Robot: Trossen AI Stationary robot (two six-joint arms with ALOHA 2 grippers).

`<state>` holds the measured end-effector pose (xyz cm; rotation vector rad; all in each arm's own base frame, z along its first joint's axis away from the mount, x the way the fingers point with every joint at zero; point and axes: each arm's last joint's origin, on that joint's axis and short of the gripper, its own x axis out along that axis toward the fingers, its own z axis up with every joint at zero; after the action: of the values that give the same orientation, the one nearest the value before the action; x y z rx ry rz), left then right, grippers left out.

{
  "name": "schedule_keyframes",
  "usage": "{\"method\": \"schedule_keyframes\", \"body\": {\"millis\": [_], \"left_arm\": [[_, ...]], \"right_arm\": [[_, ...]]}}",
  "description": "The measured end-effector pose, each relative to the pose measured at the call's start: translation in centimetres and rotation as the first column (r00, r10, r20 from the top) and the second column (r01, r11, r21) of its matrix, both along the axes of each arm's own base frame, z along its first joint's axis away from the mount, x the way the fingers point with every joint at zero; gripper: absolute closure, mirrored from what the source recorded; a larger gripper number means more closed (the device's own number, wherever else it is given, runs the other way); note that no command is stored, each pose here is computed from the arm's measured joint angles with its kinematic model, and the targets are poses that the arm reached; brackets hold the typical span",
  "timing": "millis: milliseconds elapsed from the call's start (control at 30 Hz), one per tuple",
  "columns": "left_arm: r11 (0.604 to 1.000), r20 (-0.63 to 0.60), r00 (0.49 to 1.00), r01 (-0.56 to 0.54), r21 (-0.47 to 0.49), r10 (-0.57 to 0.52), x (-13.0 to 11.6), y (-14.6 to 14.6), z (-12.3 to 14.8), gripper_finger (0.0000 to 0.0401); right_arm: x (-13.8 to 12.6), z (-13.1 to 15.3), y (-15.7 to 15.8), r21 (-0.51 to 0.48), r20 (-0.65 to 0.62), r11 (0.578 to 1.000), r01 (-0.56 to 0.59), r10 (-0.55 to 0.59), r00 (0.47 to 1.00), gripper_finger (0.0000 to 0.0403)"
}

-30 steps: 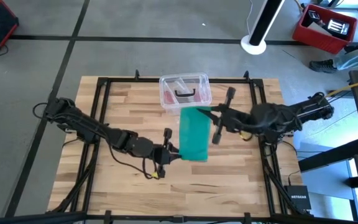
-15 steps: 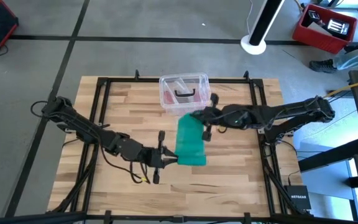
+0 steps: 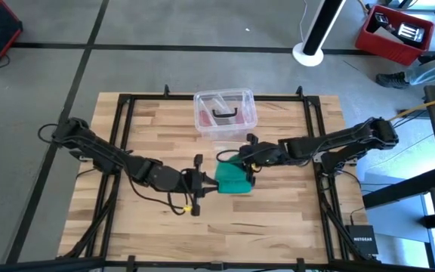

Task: Roll bandage
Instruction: Roll the green bandage

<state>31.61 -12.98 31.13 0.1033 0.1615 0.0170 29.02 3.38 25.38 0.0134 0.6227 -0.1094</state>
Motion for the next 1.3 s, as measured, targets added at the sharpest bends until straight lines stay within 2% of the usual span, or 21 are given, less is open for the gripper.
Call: {"method": "schedule_keyframes", "body": {"millis": [200, 400, 533, 667, 767, 900, 1000, 1167, 1300], "left_arm": [[0.998, -0.061, 0.997, -0.048, -0.036, 0.046, 0.1, -0.2, -1.0, 0.0386], [0.997, -0.124, 0.99, -0.073, -0.04, 0.067, 0.0, 0.0, -1.7, 0.0386], [0.995, -0.12, 0.99, -0.083, -0.049, 0.077, 0.1, 0.3, -1.7, 0.0386], [0.995, -0.135, 0.987, -0.092, -0.042, 0.085, 0.1, 0.5, -1.8, 0.0386], [0.994, -0.164, 0.982, -0.099, -0.044, 0.091, 0.0, 0.5, -2.1, 0.0386], [0.991, -0.194, 0.976, -0.114, -0.064, 0.1, 0.0, 0.6, -2.5, 0.0386], [0.992, -0.221, 0.972, -0.099, -0.078, 0.08, 0.3, 0.2, -3.3, 0.0386], [0.991, -0.282, 0.958, -0.076, -0.112, 0.041, 1.2, -0.6, -5.4, 0.0386], [0.986, -0.316, 0.947, -0.102, -0.135, 0.054, 2.0, -0.9, -7.2, 0.0386]], "right_arm": [[-0.4, 0.3, -0.1, -0.009, -0.011, 1.0, 0.006, -0.006, 1.0, 0.0196], [-1.2, 2.4, -0.2, 0.009, 0.009, 1.0, 0.022, -0.022, 1.0, 0.0155], [-1.4, 2.9, -0.5, 0.116, -0.019, 0.988, 0.106, -0.104, 0.994, 0.015], [-1.6, 2.1, -1.7, 0.314, -0.125, 0.922, 0.228, -0.198, 0.972, 0.015], [-1.5, 0.9, -2.5, 0.389, -0.237, 0.877, 0.282, -0.201, 0.95, 0.015], [-1.1, 0.0, -2.7, 0.448, -0.304, 0.845, 0.293, -0.164, 0.938, 0.015], [-1.1, -0.2, -2.7, 0.454, -0.311, 0.837, 0.305, -0.171, 0.935, 0.015], [-0.1, 0.1, -3.0, 0.414, -0.208, 0.831, 0.371, -0.311, 0.927, 0.015], [1.1, -1.4, -2.9, 0.458, -0.247, 0.803, 0.381, -0.297, 0.923, 0.015]]}}
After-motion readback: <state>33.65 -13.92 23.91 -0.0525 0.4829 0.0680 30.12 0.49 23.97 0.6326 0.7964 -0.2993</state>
